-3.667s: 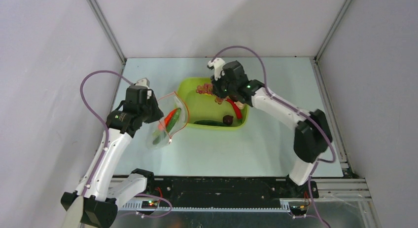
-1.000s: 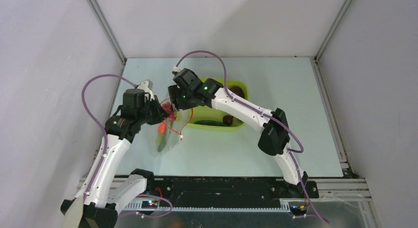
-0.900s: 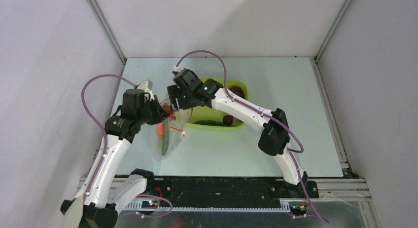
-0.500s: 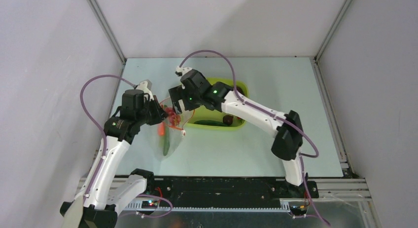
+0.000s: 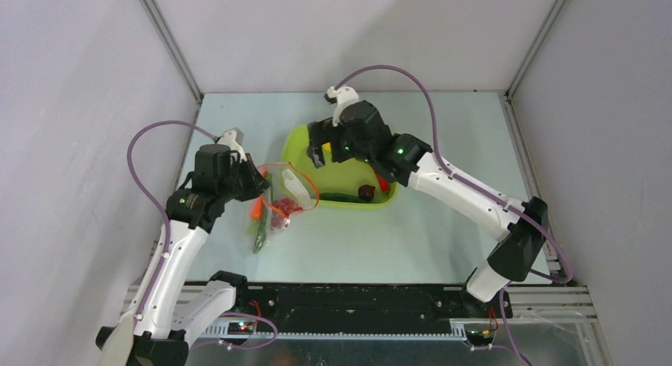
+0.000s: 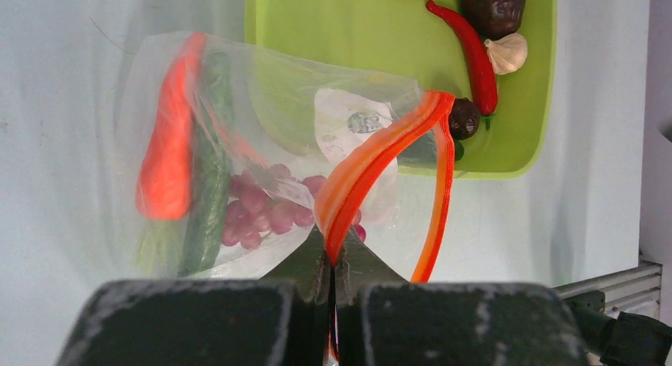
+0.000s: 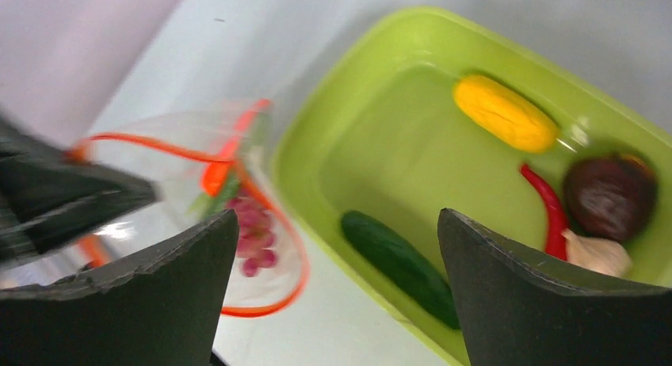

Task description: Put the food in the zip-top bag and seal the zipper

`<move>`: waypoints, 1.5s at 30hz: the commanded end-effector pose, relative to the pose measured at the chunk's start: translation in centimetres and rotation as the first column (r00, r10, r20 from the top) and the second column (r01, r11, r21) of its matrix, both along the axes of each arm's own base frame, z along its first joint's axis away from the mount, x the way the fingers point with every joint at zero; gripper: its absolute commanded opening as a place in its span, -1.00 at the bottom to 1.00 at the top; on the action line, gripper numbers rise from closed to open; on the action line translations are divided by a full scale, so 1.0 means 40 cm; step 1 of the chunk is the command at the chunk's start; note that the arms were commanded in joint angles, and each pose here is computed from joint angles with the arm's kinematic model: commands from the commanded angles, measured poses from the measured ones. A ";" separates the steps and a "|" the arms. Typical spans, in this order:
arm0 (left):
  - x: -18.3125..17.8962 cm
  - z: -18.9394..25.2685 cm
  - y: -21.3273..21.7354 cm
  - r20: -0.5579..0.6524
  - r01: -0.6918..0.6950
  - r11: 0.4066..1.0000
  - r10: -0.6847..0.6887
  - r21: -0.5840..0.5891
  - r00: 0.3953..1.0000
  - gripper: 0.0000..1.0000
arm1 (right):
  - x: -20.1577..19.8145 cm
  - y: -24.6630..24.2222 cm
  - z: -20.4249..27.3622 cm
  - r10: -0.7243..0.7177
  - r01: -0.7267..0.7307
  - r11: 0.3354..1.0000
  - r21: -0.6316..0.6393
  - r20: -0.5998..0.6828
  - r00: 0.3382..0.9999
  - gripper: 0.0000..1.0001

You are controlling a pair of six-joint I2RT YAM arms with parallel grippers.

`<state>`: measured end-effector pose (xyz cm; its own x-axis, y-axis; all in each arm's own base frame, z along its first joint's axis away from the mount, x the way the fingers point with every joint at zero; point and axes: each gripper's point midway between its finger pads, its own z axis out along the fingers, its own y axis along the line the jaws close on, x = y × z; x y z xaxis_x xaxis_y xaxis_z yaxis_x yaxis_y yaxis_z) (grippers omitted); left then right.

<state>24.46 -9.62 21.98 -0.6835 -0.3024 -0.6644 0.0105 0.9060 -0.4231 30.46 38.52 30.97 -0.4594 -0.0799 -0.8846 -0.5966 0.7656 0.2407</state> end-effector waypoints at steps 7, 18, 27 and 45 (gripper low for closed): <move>0.015 0.046 0.003 0.086 0.000 1.000 -0.001 0.003 0.996 -1.00 | 0.131 -0.188 -0.217 -0.163 0.139 0.972 -0.189 -0.116 0.980 0.99; 0.017 0.043 0.002 0.083 0.000 1.000 0.000 0.003 0.997 -1.00 | 0.209 -0.214 -0.422 -0.224 0.131 0.904 -0.407 -0.189 0.956 0.98; 0.021 0.032 0.000 0.063 0.002 1.000 -0.002 0.004 0.998 -1.00 | 0.245 -0.236 -0.527 -0.243 0.115 0.860 -0.497 -0.201 0.949 0.88; 0.026 0.024 0.003 0.053 -0.006 1.000 0.006 0.011 0.999 -1.00 | 0.270 -0.261 -0.664 -0.305 0.111 0.809 -0.577 -0.250 0.919 0.45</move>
